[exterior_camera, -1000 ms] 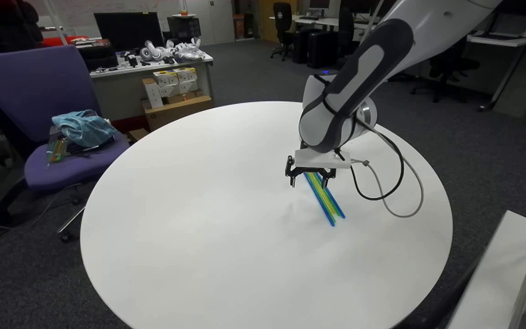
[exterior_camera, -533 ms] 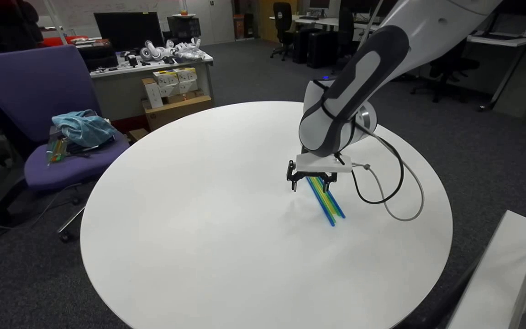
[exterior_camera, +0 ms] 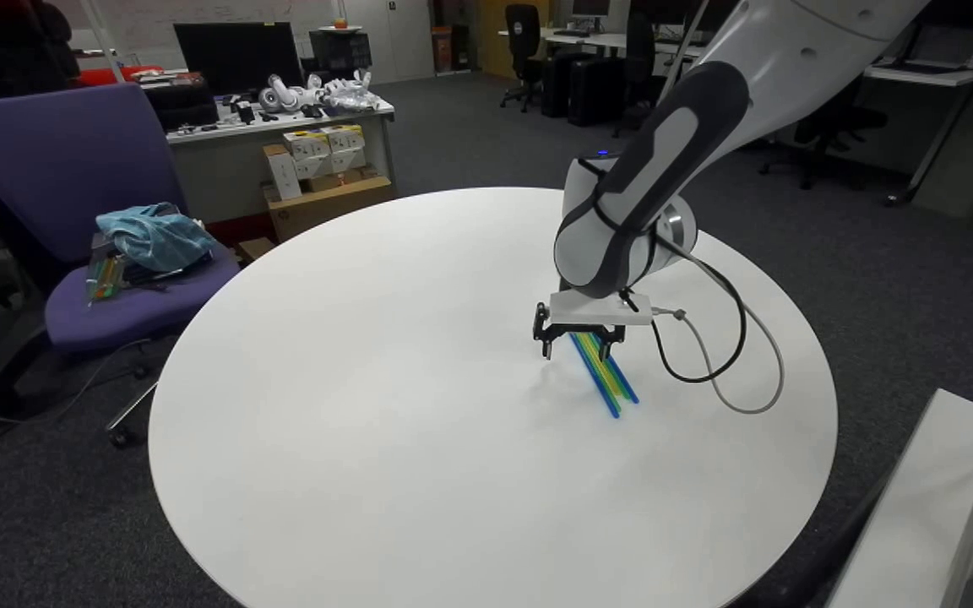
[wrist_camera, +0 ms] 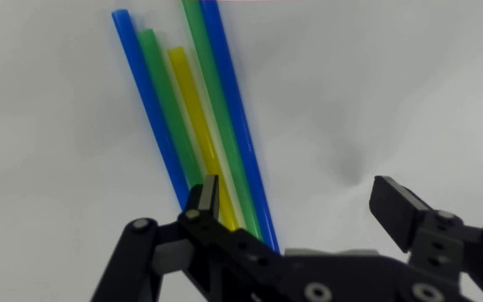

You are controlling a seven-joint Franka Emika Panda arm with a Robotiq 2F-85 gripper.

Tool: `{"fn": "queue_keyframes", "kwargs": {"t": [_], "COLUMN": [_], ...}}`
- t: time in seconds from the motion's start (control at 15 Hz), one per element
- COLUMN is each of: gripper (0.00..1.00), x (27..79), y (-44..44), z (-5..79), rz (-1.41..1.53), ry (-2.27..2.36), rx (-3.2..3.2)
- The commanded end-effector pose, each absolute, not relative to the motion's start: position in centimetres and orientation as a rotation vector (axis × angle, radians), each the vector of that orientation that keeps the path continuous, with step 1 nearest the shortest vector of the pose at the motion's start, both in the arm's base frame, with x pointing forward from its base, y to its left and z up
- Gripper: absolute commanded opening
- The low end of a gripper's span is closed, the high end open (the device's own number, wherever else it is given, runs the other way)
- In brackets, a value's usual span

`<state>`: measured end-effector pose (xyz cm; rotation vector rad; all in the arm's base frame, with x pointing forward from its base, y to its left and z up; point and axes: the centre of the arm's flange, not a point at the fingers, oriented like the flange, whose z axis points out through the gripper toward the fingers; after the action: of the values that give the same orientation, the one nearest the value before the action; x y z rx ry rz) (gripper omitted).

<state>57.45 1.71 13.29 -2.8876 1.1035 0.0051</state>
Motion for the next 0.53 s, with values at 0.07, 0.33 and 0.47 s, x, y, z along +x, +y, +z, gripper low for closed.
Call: {"fn": "queue_keyframes", "kwargs": {"t": [0.07, 0.33, 0.47], "gripper": [0.72, 0.74, 0.76], "x": [58.09, 58.27, 58.24], "y": [0.92, 0.55, 0.53], "z": [13.48, 13.53, 13.46], "rz": [-0.053, -0.050, -0.047], "ry": [1.122, 1.137, 1.140], "rx": [-2.867, -2.862, -2.863]}}
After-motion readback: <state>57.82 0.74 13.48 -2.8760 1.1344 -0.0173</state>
